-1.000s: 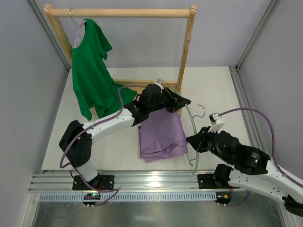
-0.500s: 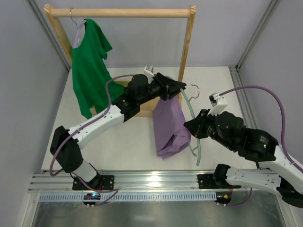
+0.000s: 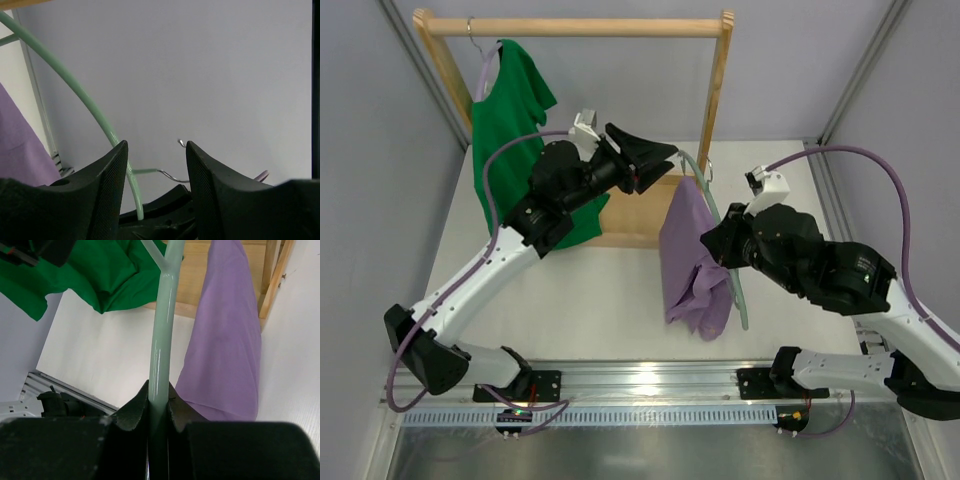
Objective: Place the trousers on the hanger
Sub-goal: Pass the hanger from the left arm to the right, then hang the hanger with trousers onto the clothesline
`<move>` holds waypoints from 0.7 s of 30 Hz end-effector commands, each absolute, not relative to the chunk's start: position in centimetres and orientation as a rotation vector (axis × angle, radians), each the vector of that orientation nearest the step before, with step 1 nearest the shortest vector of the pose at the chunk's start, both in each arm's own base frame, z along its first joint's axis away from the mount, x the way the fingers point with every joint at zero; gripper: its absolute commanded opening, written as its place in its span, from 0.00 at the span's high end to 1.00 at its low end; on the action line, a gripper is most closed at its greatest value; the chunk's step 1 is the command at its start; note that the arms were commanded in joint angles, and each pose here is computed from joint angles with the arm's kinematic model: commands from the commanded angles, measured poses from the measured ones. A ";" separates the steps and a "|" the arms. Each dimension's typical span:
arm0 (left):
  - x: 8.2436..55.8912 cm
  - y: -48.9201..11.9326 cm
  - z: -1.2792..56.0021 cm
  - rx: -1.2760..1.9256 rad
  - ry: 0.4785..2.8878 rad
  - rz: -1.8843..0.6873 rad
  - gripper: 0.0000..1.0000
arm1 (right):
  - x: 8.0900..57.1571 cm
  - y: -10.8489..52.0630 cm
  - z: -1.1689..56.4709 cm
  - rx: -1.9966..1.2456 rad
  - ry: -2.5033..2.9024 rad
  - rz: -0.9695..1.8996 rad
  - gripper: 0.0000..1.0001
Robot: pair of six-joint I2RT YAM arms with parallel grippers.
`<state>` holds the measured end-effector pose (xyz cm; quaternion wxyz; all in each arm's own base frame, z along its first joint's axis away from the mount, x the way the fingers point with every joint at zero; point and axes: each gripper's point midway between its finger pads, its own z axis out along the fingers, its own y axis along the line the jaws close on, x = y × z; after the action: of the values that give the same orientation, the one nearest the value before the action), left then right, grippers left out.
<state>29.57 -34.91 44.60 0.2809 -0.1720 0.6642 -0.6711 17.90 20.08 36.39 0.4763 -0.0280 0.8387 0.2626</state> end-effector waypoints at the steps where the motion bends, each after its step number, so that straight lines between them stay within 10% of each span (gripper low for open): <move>1: 27.7 -32.5 47.1 -0.349 1.746 -1.710 0.49 | 19.5 20.3 42.0 -0.017 1.882 0.694 0.96; 21: 21.7 -29.0 34.9 -0.296 1.995 -1.555 0.62 | 22.7 22.8 51.8 0.115 1.594 0.810 0.96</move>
<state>22.52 -29.03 34.87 0.2899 -0.1275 0.7568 -0.5719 21.41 23.73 43.27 0.5422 -0.0134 0.7880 0.2914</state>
